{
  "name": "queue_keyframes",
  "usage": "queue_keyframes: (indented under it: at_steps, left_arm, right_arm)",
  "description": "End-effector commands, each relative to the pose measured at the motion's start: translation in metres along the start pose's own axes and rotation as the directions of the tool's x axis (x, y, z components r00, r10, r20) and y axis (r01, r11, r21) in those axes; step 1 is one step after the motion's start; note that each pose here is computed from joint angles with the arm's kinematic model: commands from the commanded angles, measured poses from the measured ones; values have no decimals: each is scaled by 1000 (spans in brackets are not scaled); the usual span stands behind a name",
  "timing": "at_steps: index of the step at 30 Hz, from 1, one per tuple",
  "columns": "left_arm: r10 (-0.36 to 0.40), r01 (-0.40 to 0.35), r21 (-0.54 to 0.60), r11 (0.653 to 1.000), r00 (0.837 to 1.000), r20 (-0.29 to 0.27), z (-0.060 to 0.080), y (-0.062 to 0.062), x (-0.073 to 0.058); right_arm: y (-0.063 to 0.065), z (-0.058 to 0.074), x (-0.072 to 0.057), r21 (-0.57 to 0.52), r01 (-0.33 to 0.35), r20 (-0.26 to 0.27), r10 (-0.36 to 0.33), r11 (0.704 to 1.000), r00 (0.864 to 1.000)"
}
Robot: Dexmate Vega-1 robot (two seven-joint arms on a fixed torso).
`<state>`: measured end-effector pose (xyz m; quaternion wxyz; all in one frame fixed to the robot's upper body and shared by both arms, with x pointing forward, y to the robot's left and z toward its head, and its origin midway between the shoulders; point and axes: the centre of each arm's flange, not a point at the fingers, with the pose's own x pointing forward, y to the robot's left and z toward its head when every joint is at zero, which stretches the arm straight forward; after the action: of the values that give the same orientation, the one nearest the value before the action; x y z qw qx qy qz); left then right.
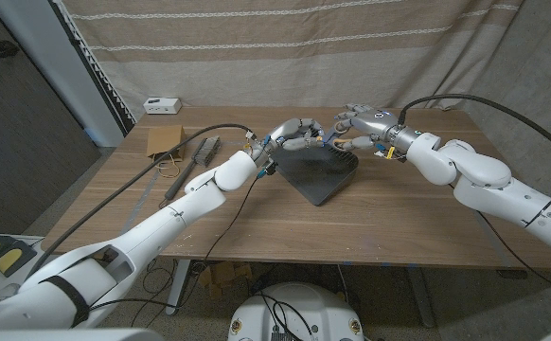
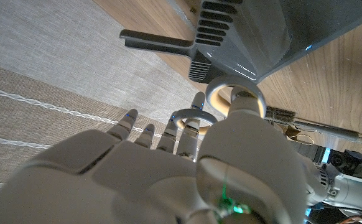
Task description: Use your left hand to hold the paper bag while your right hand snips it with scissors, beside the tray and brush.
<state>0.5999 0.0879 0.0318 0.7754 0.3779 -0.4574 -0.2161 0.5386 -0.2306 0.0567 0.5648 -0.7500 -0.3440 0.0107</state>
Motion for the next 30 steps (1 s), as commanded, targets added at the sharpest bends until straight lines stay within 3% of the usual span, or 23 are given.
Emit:
queue_keyframes:
  at_steps: [1,30]
  left_arm:
    - [13,-13,-29,999,1000,-8,-4,-1,-1]
    - [43,-45,-65,997,999,-26,-12,6,-4]
  right_arm:
    - [0,5,5,-37,-7,10,7,999,1000]
    - [6,5,12,11,14,11,-14,1000,1000]
